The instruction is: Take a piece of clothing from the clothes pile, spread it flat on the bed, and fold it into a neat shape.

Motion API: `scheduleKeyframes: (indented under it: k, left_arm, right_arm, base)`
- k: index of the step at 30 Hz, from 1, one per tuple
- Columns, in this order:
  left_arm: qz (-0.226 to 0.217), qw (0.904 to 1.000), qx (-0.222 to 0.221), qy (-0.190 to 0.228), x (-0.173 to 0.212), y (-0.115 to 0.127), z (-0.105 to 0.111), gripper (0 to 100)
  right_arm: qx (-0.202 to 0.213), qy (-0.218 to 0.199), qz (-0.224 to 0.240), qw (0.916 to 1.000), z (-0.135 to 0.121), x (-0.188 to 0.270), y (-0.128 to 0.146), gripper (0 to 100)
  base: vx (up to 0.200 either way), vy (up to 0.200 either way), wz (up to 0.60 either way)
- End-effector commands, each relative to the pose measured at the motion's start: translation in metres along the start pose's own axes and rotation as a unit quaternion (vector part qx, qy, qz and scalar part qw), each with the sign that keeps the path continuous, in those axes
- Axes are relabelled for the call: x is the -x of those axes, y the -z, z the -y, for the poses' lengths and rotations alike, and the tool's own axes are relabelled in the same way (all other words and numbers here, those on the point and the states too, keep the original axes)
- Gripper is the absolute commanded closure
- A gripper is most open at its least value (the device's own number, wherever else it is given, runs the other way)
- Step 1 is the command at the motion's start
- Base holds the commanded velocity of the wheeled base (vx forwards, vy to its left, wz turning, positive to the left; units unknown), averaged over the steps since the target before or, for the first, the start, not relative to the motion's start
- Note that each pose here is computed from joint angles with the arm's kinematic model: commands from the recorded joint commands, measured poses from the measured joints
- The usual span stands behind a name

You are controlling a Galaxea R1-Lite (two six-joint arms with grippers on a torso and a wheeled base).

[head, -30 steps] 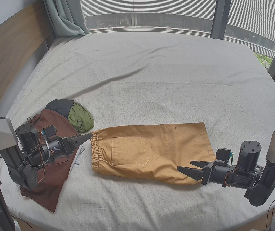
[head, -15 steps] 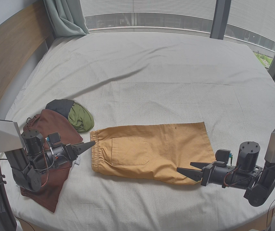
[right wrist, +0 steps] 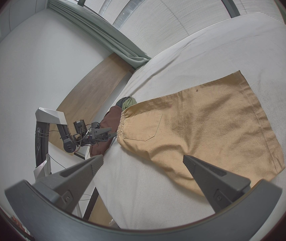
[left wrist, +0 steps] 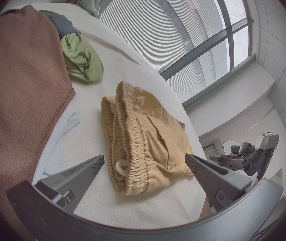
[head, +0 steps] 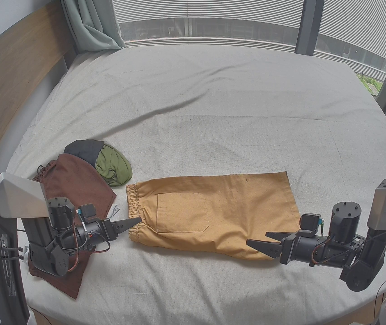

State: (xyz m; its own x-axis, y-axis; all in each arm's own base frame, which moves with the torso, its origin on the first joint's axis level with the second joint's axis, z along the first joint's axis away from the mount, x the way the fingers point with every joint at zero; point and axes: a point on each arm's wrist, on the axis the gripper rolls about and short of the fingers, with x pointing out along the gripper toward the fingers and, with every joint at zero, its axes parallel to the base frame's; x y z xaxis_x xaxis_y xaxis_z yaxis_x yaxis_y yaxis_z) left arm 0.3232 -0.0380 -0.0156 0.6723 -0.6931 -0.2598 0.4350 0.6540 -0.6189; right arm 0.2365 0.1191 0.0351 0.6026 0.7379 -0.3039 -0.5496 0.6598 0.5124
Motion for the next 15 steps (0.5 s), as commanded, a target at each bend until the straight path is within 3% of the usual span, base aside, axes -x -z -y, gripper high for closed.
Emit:
scheduleKeyframes:
  k: [1,15]
  left_arm:
    - [-0.022,0.9996,0.016,-0.008,-0.008,0.016,-0.009,0]
    - [-0.044,0.9973,0.044,-0.04,-0.024,0.041,-0.004,0]
  right_arm:
    - [-0.001,0.001,-0.003,1.0,0.001,-0.001,0.001,0]
    - [-0.003,0.001,-0.011,0.9999,0.001,-0.003,0.005,0]
  base:
    - [0.0,0.0,0.0]
    - [0.0,0.0,0.0]
